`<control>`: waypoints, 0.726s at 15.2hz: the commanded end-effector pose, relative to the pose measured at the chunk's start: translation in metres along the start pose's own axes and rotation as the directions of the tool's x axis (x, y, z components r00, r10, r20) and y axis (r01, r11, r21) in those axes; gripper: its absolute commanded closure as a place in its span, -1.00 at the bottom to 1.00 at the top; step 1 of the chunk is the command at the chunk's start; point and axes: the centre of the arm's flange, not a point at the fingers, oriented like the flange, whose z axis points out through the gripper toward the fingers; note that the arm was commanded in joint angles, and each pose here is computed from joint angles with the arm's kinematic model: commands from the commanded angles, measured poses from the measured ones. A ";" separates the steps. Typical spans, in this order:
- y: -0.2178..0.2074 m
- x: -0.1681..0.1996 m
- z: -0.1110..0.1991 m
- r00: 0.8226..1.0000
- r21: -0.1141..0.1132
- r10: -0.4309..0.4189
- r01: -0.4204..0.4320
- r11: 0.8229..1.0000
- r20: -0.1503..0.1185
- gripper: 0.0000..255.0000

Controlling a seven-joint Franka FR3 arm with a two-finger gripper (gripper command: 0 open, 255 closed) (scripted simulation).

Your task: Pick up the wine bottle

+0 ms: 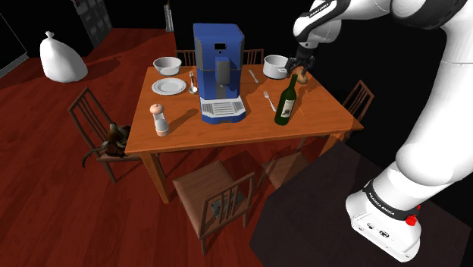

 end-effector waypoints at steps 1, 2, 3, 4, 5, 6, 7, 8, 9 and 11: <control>0.001 0.001 0.012 1.000 0.000 0.001 -0.001 1.000 -0.001 -1.00; 0.001 0.001 0.017 1.000 0.000 0.001 -0.001 1.000 -0.001 -1.00; 0.001 0.000 0.022 1.000 0.000 0.001 -0.001 1.000 -0.001 -1.00; 0.001 0.000 0.028 1.000 0.000 0.001 -0.001 1.000 -0.001 -1.00; 0.001 -0.001 0.031 1.000 0.000 0.001 -0.001 1.000 -0.001 -1.00; 0.001 -0.001 0.031 1.000 0.000 0.001 -0.001 1.000 -0.001 -1.00; 0.000 -0.001 0.031 1.000 0.000 0.001 -0.001 1.000 -0.001 1.00; 0.000 -0.001 0.031 1.000 0.000 0.001 -0.001 1.000 -0.001 1.00; 0.000 0.000 0.031 1.000 0.000 0.001 -0.001 1.000 -0.001 1.00; 0.001 0.000 0.031 1.000 0.000 0.001 -0.001 1.000 -0.001 1.00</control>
